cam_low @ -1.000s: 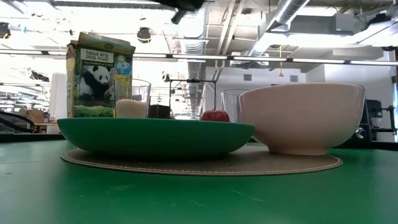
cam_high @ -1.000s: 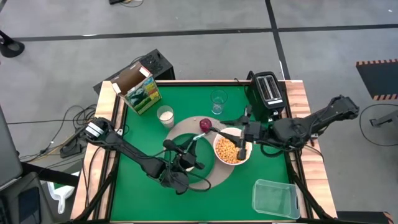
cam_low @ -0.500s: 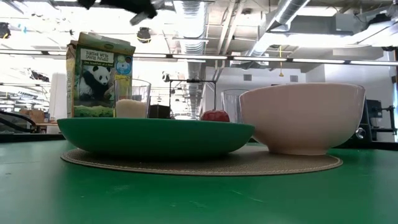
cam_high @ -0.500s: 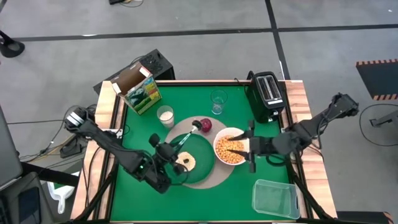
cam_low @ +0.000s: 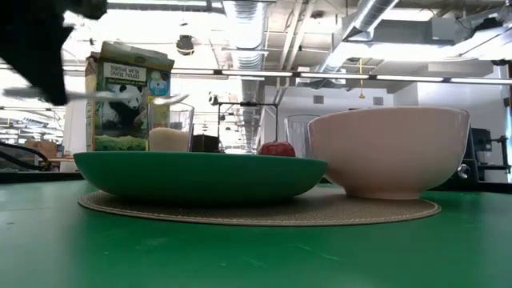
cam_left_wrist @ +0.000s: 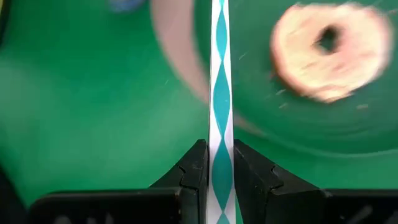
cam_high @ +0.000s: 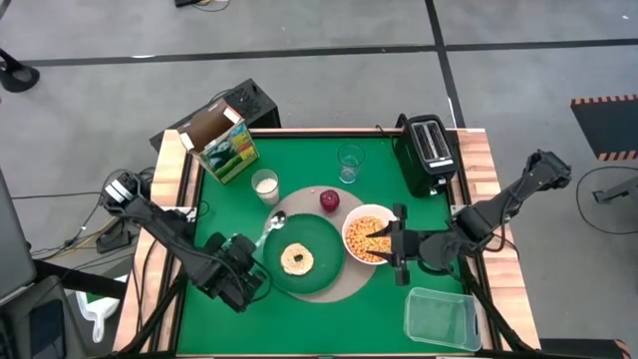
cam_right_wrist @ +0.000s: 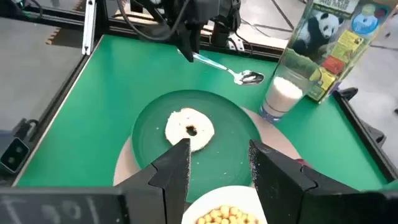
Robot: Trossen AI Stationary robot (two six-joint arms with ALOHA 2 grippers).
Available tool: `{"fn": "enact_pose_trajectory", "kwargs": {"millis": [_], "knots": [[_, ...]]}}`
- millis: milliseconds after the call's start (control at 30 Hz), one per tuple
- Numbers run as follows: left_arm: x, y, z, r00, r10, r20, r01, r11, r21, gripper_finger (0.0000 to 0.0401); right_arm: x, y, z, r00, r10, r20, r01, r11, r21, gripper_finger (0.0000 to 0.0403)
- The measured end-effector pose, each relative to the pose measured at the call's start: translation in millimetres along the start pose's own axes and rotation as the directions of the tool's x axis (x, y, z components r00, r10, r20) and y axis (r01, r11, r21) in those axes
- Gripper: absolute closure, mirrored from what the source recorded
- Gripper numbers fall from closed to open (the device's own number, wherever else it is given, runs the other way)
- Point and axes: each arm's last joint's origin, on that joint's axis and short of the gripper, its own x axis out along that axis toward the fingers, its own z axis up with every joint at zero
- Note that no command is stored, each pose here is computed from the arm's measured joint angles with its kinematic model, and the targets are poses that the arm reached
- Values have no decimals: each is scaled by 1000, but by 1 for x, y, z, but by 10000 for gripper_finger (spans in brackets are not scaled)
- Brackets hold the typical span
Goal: Arrange a breakfast setting
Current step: Put the blue spoon beside the green plate
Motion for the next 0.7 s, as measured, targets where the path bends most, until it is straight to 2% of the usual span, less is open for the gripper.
{"fn": "enact_pose_trajectory", "kwargs": {"millis": [267, 433, 600, 700], "knots": [[20, 15, -27, 995, 82, -60, -92, 980, -177, 357, -7, 10, -2, 999, 38, 3, -38, 999, 9, 214], [33, 17, -36, 995, 57, -88, -76, 968, -237, 357, -9, 14, -3, 999, 47, 7, -47, 999, 1, 214], [51, 14, -45, 995, -15, -96, -13, 958, -286, 357, -8, 11, -2, 1000, 29, 6, -29, 1000, -5, 214], [54, 16, -47, 996, -6, -93, -25, 945, -325, 357, -6, 9, -2, 1000, 18, 2, -18, 1000, -2, 214]]}}
